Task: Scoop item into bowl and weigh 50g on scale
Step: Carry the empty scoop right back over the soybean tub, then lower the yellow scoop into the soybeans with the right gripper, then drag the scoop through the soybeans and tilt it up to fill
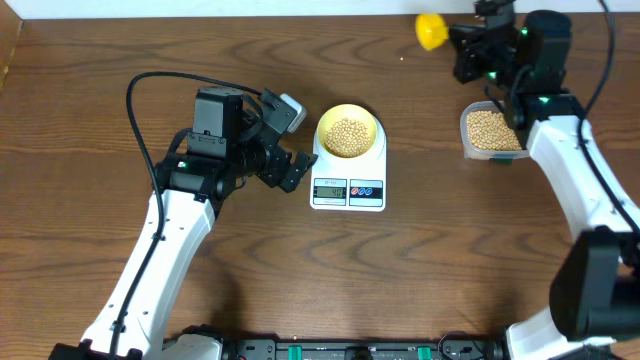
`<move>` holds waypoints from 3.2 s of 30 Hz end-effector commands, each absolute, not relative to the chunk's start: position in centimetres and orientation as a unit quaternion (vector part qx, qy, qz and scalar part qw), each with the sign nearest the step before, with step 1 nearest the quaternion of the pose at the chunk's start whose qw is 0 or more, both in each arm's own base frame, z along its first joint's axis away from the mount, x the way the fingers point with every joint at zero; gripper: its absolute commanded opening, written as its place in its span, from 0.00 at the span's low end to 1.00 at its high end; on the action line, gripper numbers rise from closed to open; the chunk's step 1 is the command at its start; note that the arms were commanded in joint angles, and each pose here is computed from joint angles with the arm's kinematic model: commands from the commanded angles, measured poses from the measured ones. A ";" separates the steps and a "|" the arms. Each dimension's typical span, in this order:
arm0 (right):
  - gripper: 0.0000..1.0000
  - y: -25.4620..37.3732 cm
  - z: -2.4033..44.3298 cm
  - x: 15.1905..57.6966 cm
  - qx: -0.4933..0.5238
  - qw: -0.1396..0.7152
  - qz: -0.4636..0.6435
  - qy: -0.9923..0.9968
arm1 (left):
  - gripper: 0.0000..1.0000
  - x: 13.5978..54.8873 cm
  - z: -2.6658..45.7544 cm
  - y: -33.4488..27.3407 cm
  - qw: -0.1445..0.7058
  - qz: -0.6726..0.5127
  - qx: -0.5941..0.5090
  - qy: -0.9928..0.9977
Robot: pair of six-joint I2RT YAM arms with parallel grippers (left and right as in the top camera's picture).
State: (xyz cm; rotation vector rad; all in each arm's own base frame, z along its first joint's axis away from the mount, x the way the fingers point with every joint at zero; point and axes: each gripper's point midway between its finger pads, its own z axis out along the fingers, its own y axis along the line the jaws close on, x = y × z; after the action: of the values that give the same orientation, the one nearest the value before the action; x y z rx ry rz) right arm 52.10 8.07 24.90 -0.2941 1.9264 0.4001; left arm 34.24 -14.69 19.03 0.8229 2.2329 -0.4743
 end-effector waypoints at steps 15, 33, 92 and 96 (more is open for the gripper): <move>0.01 -4.9 24.3 46.3 0.027 0.457 -0.075 0.886 | 0.98 34.1 19.8 -14.9 0.361 -0.183 0.328 0.854; 0.01 -5.8 21.8 44.2 0.037 0.397 -0.077 0.914 | 0.98 34.1 19.8 -14.9 0.361 -0.183 0.328 0.853; 0.01 -0.7 14.4 42.1 0.000 0.272 0.140 0.952 | 0.98 34.1 19.8 -14.9 0.361 -0.183 0.328 0.853; 0.01 -1.3 14.7 42.0 0.010 0.276 0.157 0.948 | 0.98 34.1 19.8 -14.9 0.361 -0.183 0.328 0.853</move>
State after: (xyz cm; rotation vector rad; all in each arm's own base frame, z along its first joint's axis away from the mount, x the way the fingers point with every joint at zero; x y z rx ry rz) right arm 42.06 -1.94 14.36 0.0440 2.5694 0.3161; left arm 34.24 -14.69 19.03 0.8229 2.2329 -0.4743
